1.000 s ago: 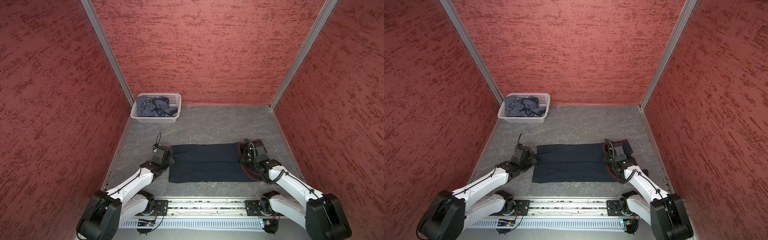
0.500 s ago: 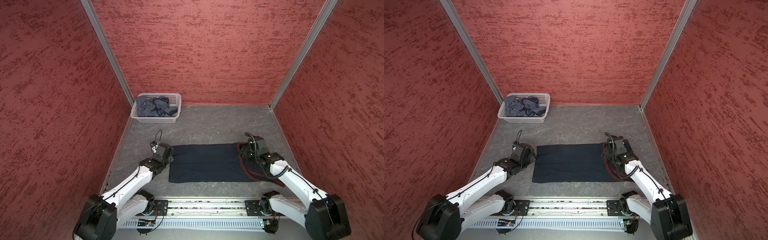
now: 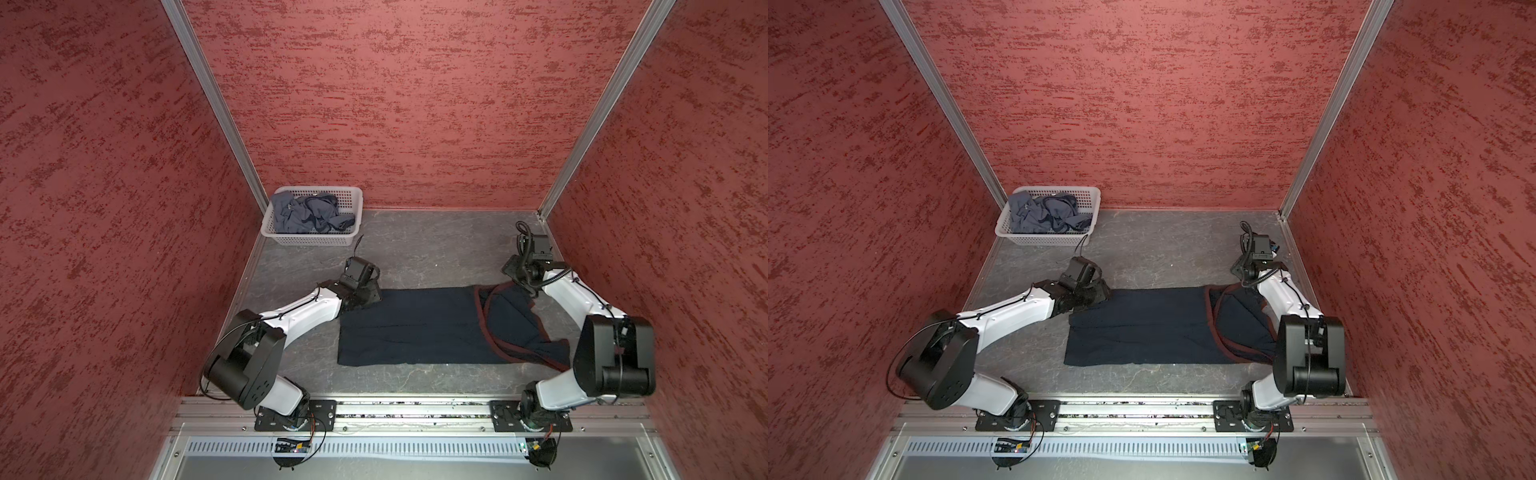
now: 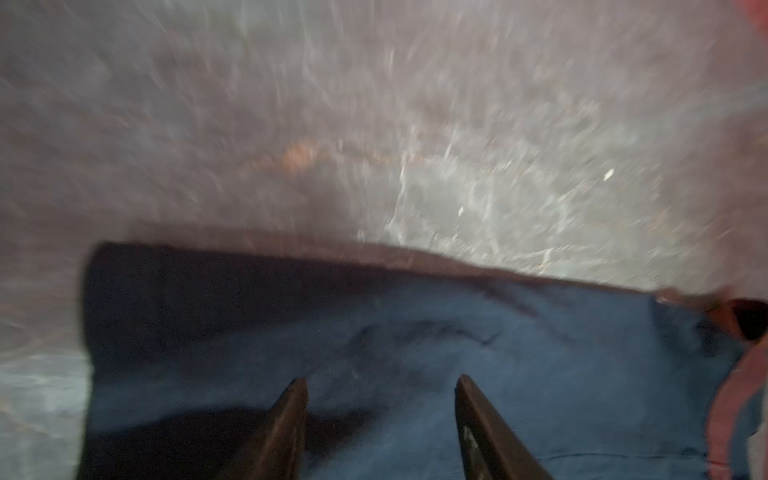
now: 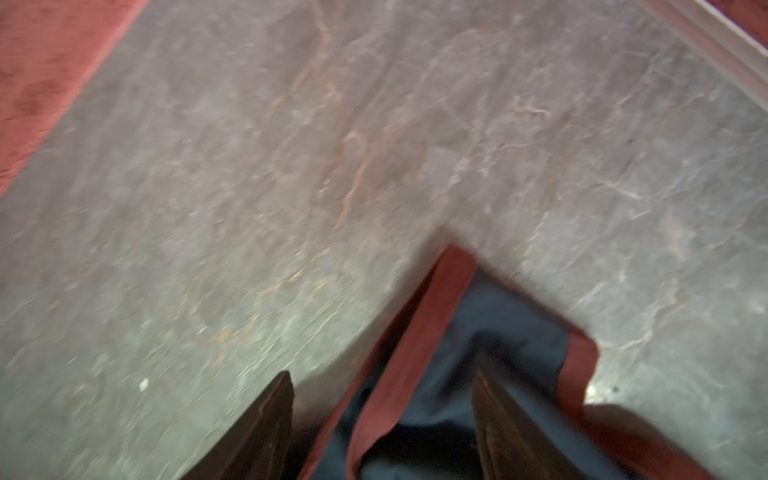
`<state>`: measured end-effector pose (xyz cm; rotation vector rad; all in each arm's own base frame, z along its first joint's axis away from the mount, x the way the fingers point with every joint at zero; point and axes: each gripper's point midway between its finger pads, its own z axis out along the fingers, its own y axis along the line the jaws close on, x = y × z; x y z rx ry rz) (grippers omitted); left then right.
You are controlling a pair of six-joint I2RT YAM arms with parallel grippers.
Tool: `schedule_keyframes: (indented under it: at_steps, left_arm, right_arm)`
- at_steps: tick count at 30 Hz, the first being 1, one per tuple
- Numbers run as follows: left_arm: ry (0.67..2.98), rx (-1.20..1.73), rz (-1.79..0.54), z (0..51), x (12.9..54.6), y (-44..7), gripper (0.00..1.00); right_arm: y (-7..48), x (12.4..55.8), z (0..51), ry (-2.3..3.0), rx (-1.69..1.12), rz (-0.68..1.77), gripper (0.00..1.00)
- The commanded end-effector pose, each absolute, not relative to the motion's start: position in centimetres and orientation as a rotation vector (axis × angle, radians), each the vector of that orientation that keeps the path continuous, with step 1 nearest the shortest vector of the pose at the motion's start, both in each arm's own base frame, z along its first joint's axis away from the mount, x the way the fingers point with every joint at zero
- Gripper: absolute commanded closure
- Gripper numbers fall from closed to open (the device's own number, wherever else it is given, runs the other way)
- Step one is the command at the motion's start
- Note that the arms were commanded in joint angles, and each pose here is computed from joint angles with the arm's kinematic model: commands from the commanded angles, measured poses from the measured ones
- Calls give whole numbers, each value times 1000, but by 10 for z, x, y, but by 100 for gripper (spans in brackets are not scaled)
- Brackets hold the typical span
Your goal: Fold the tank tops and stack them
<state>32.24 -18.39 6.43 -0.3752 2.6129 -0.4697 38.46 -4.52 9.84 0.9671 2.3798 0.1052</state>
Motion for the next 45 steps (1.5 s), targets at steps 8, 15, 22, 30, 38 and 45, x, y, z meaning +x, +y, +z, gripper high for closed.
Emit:
schedule_keyframes:
  at_steps: [8,15,22,30,38,45]
  left_arm:
    - [2710,-544,-403,13,311,-156,41]
    - [2727,-660,-341,-5,301,-132,41]
    - [2686,-845,-300,-11,286,-99,41]
    - [2619,-992,-261,-9,272,-68,41]
    - [2632,-965,-299,-10,272,-72,41]
    - [2631,-949,-299,-10,269,-71,40]
  right_arm:
    - [-73,385,49,2478,1012,-119,42]
    - [-80,387,54,2448,1000,-168,75]
    - [-67,410,102,2299,891,11,97]
    - [-66,386,112,2155,965,86,95]
    - [-70,376,58,2229,1044,179,76]
    - [-79,375,71,2189,1076,225,54]
